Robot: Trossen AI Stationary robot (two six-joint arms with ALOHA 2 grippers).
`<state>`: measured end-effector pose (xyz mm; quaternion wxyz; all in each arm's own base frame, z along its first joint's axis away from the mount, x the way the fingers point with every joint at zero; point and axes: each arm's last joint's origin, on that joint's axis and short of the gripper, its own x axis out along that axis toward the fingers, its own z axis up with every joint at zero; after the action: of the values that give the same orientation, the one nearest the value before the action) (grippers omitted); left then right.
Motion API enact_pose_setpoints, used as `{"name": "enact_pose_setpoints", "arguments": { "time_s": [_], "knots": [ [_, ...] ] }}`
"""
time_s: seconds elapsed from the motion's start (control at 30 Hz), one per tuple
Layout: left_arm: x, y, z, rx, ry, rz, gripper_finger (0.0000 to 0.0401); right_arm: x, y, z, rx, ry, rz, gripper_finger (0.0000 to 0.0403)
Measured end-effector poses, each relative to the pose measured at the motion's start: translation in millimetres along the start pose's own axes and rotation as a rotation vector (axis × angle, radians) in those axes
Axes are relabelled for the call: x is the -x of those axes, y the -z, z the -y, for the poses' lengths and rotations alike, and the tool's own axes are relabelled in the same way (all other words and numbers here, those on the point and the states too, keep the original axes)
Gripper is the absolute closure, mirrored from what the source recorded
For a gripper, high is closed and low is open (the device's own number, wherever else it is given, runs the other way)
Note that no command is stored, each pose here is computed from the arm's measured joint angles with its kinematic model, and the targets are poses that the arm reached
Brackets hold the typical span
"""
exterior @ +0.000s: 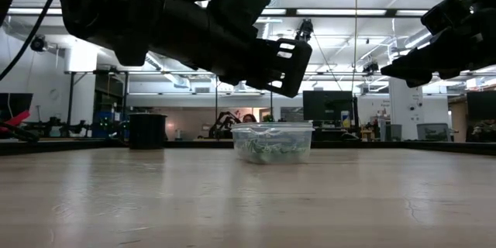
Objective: Pick and place items into bin
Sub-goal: Put the stevia packet into the transparent bin
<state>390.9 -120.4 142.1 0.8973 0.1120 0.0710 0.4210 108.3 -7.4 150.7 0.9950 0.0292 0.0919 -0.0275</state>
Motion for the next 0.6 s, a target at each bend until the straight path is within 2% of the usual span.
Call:
{"name": "enact_pose_setpoints", "arguments": {
  "time_s": [0.47,0.6],
  "knots": [
    [0.0,0.0,0.7,-0.008,0.024,0.004,0.0380,0.0,0.0,0.0,-0.001,0.000,0.000,0.0220],
    [0.0,0.0,0.9,-0.007,0.032,0.005,0.0367,0.0,0.0,0.0,-0.001,0.000,0.000,0.0220]
  ]
}}
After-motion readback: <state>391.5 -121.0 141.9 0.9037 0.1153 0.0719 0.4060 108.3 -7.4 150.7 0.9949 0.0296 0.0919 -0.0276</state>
